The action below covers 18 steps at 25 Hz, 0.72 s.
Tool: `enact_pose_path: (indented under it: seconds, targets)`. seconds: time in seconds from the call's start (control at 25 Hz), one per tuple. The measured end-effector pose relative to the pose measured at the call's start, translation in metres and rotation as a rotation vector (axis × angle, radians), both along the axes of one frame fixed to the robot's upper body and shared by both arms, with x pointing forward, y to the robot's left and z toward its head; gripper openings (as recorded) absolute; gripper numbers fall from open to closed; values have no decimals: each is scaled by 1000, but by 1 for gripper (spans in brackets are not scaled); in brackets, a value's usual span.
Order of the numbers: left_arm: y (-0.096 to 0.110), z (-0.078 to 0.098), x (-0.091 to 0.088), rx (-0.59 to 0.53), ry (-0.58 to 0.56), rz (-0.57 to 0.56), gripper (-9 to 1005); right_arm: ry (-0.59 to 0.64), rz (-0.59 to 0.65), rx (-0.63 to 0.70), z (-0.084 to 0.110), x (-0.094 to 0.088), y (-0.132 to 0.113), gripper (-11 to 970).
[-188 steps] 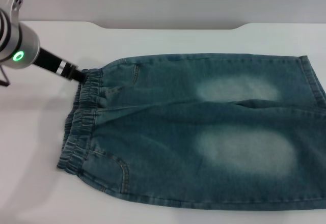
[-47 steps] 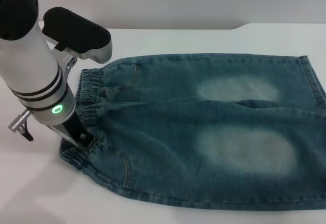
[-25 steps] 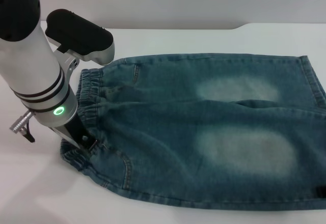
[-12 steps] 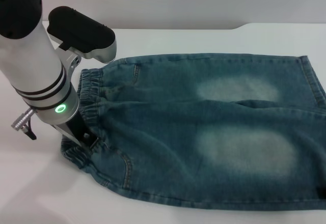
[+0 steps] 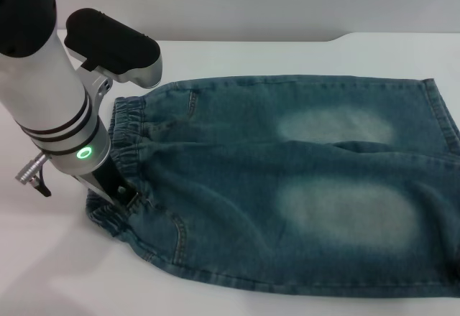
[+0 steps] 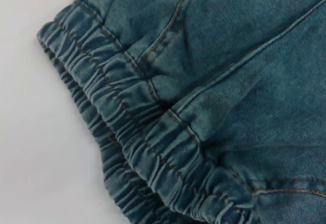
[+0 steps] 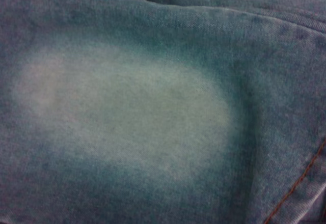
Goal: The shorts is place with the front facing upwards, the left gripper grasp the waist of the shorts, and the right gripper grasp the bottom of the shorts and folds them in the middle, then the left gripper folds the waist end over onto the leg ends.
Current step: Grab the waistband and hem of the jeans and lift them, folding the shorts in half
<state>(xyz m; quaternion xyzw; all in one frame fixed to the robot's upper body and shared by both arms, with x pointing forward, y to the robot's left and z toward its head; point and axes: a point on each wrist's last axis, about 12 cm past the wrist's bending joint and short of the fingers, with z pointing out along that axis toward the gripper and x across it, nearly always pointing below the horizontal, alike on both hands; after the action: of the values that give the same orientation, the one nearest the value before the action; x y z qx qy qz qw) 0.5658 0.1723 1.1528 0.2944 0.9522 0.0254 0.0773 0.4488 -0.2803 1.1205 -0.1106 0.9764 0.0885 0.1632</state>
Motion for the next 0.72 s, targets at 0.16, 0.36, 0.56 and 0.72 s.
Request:
enact_pose_path:
  seconds: [0.16,0.36,0.56,0.72]
  targets:
    - [2,0,0,-7,-7,8,67,-11,7,23,3,0,2,32]
    - [4,3,1,-32,-47,18,69,-95,8,23,20,5,2,31]
    - [15,7,6,-61,-112,62,70,-257,8,4,50,12,0,34]
    - [22,11,11,-104,-175,97,72,-347,-17,31,66,20,-11,35]
